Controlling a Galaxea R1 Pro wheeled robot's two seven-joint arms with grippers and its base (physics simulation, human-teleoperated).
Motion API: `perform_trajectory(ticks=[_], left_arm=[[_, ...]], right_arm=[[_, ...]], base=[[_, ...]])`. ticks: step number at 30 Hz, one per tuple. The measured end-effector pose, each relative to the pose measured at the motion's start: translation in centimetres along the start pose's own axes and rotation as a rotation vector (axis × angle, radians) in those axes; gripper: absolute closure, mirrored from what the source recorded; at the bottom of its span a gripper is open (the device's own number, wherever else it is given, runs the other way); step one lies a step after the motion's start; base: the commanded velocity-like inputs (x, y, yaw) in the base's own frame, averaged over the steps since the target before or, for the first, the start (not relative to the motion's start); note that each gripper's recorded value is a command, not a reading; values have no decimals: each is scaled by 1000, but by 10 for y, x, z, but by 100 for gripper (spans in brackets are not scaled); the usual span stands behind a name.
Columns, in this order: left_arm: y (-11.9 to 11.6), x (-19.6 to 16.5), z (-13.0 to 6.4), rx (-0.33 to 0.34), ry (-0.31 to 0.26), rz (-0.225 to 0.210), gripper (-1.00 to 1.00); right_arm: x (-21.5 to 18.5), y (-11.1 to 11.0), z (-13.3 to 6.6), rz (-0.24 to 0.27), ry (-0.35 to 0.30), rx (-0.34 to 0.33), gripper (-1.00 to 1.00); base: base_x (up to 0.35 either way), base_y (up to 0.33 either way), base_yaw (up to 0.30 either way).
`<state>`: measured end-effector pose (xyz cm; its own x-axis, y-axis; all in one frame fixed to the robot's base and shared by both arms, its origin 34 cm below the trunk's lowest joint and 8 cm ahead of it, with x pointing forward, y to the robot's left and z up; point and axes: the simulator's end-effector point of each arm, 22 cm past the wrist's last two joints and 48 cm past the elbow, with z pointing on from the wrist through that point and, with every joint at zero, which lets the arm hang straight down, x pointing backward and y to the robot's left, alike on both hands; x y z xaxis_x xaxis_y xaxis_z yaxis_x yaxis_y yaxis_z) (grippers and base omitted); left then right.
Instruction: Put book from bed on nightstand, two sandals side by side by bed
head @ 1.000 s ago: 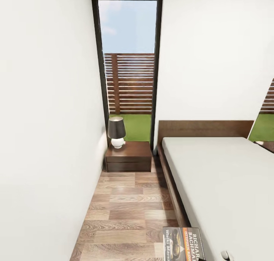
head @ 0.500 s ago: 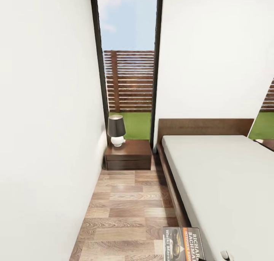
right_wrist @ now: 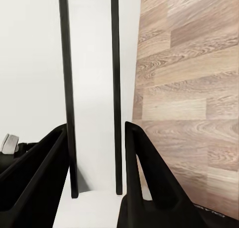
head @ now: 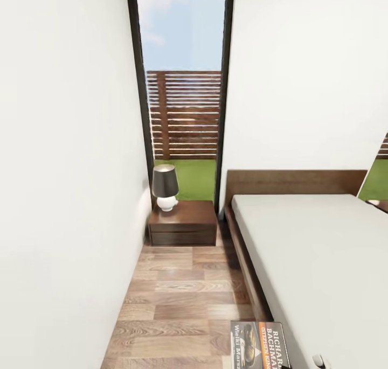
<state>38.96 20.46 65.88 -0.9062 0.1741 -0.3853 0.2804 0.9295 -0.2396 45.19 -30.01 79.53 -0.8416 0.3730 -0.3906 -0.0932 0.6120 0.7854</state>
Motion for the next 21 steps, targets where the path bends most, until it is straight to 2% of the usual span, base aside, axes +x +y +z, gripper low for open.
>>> perform_trajectory(ticks=[21], left_arm=[[0,-1,0,0,-2,-2,-100]], right_arm=[[1,-1,0,-1,3,2,100]], base=[[329,0,0]])
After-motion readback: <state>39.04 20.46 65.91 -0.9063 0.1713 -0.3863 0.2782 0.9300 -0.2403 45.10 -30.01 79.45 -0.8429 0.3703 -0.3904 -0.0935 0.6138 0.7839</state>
